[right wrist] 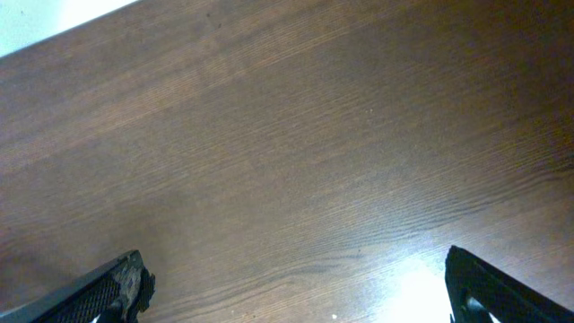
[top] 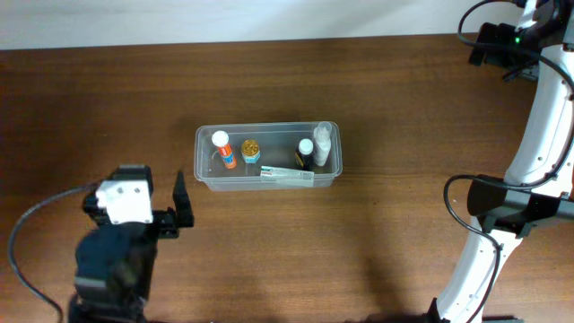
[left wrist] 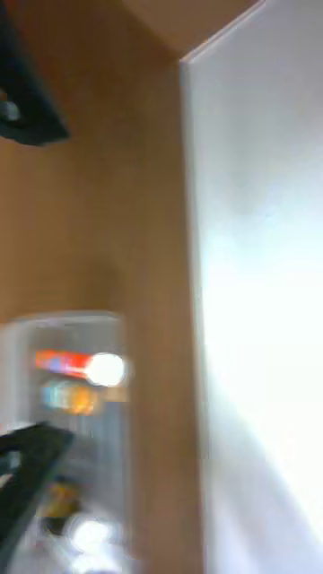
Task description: Pack container
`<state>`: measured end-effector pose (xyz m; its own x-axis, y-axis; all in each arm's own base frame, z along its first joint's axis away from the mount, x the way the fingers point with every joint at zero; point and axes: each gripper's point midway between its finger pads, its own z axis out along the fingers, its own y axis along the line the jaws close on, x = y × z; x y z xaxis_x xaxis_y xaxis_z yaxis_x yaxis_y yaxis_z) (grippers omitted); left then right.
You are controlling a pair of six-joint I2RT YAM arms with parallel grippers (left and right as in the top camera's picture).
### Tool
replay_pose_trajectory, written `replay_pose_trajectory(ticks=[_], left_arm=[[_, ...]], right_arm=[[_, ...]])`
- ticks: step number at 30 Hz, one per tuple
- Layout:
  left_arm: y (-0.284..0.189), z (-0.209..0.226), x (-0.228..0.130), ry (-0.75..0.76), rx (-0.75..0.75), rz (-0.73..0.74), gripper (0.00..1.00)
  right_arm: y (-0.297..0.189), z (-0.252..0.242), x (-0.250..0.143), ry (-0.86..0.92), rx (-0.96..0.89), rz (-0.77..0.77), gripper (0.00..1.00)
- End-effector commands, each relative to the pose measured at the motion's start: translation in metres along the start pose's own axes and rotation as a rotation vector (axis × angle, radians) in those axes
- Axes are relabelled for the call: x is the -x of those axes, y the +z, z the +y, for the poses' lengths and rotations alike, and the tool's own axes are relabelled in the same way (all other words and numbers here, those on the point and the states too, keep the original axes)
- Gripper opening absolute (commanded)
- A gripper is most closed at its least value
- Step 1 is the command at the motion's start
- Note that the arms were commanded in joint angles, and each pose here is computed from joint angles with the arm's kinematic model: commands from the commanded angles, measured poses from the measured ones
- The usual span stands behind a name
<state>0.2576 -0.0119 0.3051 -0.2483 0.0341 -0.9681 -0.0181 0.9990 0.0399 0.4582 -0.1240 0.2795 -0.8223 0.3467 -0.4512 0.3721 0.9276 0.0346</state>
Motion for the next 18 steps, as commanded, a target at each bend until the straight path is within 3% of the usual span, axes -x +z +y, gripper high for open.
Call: replay_pose_trajectory(ticks=[1, 5, 18], left_arm=[[0.001, -0.005, -0.029, -0.014, -0.042, -0.095, 0.99], [0.0, -0.005, -0.055, -0.028, -0.06, -0.173, 0.99], [0.012, -0.001, -0.125, -0.037, -0.047, -0.171, 0.99]], right_arm=[[-0.015, -0.002, 0.002, 0.006, -0.005, -0.034, 0.98], [-0.015, -0.002, 0.002, 0.006, -0.005, -0.034, 0.98], [-0.015, -0.002, 0.002, 0.005, -0.005, -0.034, 0.98]])
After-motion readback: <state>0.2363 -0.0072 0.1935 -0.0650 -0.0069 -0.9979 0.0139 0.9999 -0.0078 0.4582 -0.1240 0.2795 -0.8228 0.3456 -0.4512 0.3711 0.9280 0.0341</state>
